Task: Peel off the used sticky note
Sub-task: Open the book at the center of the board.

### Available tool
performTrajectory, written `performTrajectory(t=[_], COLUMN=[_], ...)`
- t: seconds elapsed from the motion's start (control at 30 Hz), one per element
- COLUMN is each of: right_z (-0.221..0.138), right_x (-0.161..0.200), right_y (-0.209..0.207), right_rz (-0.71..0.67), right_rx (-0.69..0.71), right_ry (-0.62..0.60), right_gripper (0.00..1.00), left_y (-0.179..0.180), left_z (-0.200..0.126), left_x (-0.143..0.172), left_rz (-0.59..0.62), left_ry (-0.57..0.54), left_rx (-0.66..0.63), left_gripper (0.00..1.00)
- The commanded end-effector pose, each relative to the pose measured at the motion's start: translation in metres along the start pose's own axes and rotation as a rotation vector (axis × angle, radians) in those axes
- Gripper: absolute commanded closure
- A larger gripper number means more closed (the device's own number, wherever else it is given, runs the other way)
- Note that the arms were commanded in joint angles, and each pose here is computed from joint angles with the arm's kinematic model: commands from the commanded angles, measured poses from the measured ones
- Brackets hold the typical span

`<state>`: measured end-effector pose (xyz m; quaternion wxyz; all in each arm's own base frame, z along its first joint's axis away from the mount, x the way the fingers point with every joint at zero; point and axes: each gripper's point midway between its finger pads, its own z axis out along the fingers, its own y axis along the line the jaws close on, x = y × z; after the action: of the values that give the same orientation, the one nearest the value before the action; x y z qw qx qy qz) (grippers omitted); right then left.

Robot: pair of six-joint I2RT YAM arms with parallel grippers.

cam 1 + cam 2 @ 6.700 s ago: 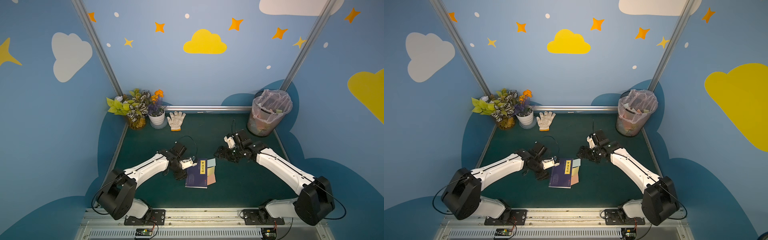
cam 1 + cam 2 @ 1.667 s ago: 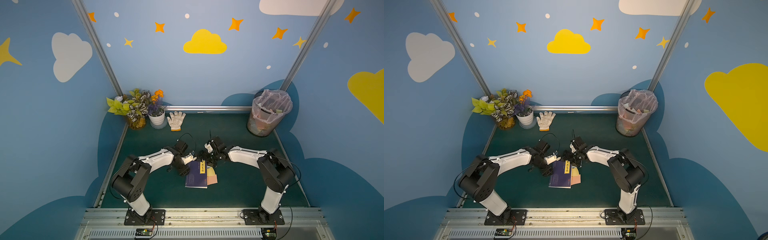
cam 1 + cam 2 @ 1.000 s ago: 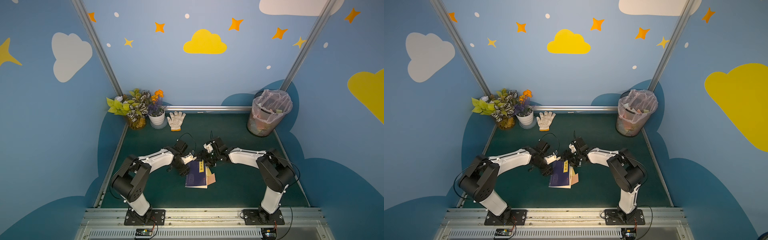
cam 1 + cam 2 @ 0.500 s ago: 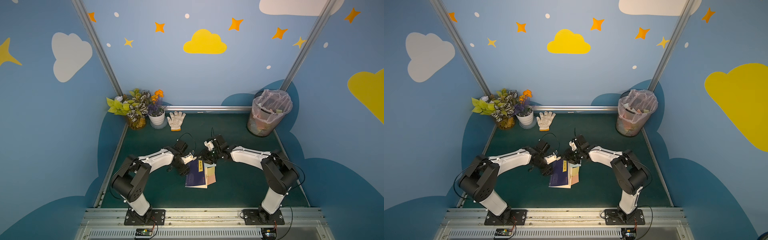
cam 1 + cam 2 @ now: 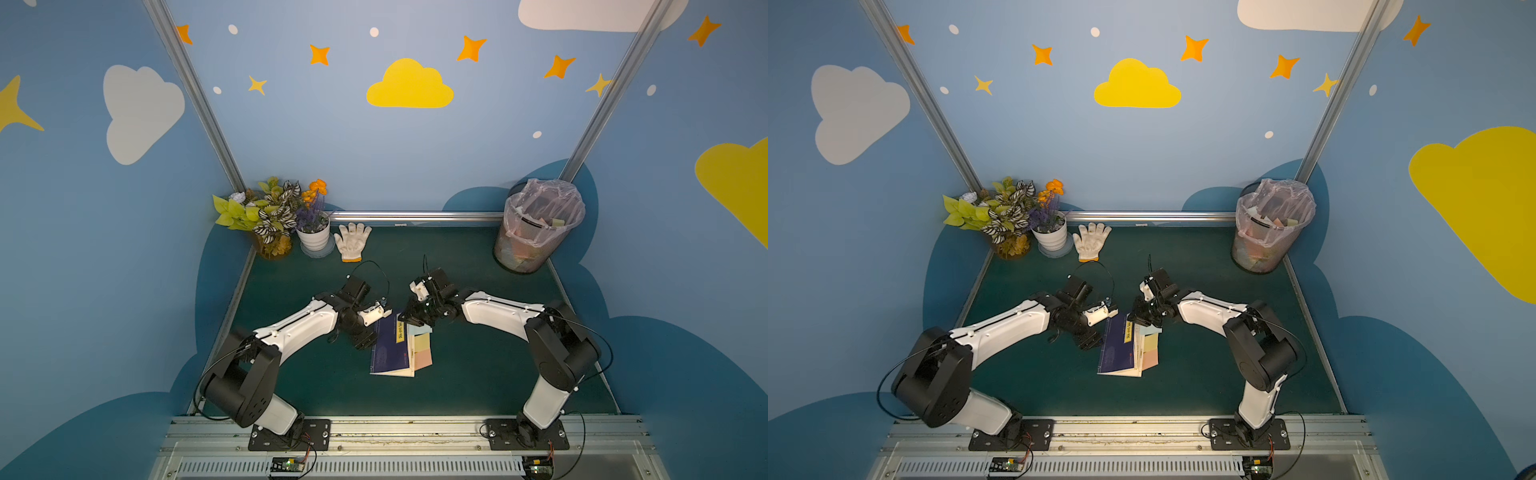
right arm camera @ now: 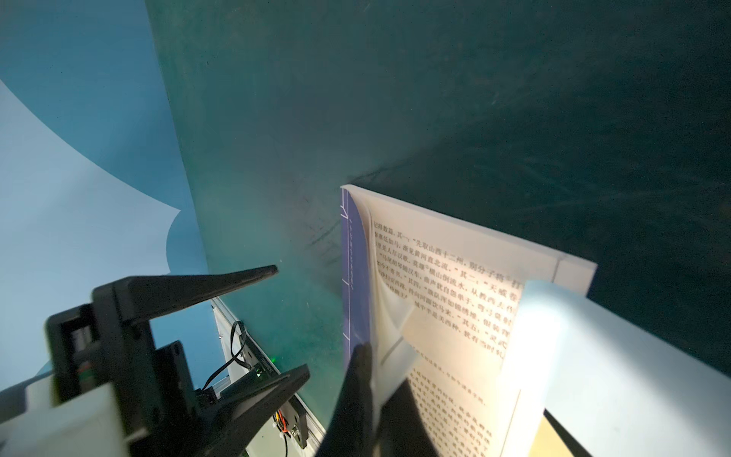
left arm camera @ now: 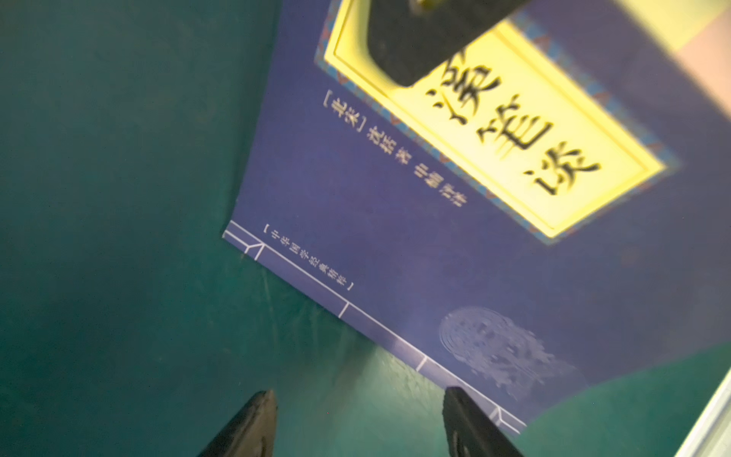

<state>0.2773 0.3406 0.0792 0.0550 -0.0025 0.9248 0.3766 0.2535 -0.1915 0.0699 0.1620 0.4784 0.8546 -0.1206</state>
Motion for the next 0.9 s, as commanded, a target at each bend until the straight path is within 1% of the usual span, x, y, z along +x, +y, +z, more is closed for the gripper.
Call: performTrajectory(t=[0.0,0.1,0.23,0.33,0.43,0.5,0.6,0.67,0.73,0.87], right_z=[-0.017,-0.022,-0.030,-0.032,-0.031,-0.030,-0.029,-0.028,-0.029,-0.029], right_x=[-0.009,-0.011,-0.016,-0.018,-0.019,-0.020,-0.021,-0.022,-0.024,-0.028], right_y=[0.012,0.014,0.014,0.014,0.013,0.012,0.009,0.007,0.007,0.008], right_rz=[0.008,0.025,0.060,0.072,0.083,0.092,0.113,0.128,0.137,0.156], right_rx=[-0.002,-0.002,0.015,0.021,0.031,0.038,0.045,0.048,0.047,0.046], right_ry=[-0.055,-0.074,-0.103,-0.107,-0.094,-0.089,-0.090,-0.093,-0.099,-0.106], right_gripper=[1.00,1.00,1.00,1.00,1.00,1.00,1.00,1.00,1.00,1.00], left_y=[-0.014,-0.037,-0.064,-0.075,-0.075,-0.079,-0.080,-0.080,-0.082,-0.095], left_z=[-0.029,-0.048,-0.067,-0.069,-0.060,-0.056,-0.050,-0.043,-0.035,-0.017], left_x=[-0.008,-0.008,-0.005,0.002,0.008,0.007,0.001,-0.005,-0.011,-0.016], left_rz=[0.037,0.066,0.121,0.173,0.235,0.289,0.375,0.432,0.473,0.561], left_ry=[-0.042,-0.073,-0.110,-0.123,-0.120,-0.139,-0.204,-0.252,-0.282,-0.291], left_rx=[0.043,0.118,0.173,0.186,0.129,0.093,0.011,-0.037,-0.066,-0.085], left_gripper=[0.29,0.28,0.27,0.21,0.20,0.20,0.19,0.16,0.15,0.14])
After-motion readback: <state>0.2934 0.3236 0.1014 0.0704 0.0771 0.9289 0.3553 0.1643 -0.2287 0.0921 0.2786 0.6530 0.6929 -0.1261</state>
